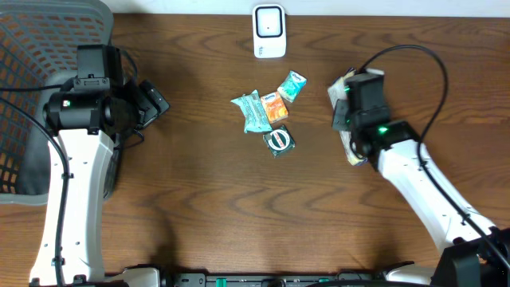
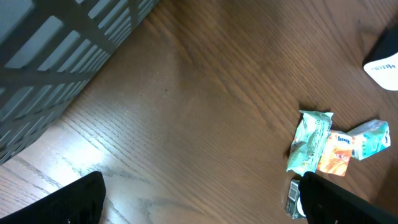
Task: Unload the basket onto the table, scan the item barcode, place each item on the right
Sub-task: 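Lower the bag onto the table below the items, then regrasp the bag's top edge with the right gripper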
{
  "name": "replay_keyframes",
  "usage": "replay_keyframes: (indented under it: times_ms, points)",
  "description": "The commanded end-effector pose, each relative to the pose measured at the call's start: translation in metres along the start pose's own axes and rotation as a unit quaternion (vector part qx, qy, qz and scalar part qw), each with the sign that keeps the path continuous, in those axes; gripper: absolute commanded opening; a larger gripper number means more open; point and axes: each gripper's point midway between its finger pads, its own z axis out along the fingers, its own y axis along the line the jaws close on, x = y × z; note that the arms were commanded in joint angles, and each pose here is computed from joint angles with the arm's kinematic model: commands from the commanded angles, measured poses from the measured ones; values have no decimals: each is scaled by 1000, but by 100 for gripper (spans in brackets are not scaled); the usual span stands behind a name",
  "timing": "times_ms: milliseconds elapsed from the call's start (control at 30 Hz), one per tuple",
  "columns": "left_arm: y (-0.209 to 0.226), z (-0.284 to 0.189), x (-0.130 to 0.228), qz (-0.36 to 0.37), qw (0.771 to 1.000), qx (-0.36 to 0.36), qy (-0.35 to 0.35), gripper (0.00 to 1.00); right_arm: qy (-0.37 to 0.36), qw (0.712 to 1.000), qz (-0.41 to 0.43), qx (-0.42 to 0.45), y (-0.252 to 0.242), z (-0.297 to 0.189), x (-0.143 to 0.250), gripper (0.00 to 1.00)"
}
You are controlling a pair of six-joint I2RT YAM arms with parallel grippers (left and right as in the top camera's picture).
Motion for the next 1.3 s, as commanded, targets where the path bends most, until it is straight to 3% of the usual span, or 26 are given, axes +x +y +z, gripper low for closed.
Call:
replay_keyframes:
  times_ms: [0,167,267,333,433,600,733,833,1133,1267]
  points:
    - [3,1,-2,-3,1000,-7,-4,98,-24,994,-57,92,-8,2,-1,1]
    - [3,1,-2,-3,1000,-7,-4,98,32,995,-87,29,40,23,40,1]
    - [3,1,-2,-3,1000,-7,-4,98,48,996,-71,-30,66,21,49,9]
    - [3,1,-2,-3,1000,-7,-4,98,50,994,-67,-75,85,15,49,22]
    - [3,1,-2,-3,1000,-7,-4,98,49,989,-60,-127,104,4,41,56]
    - [3,1,-2,-3,1000,-7,-4,98,14,991,-37,-126,92,-22,0,87]
    - [3,1,-2,-3,1000,-7,-4,98,-10,997,-3,-80,55,-20,-25,94]
    - [3,1,-2,-3,1000,-7,-4,98,12,997,23,-69,28,-8,-25,95]
    - [3,1,-2,-3,1000,-7,-4,98,157,967,19,-201,24,40,26,99]
    - [3,1,-2,-3,1000,-7,-4,98,216,953,28,-210,25,67,59,99]
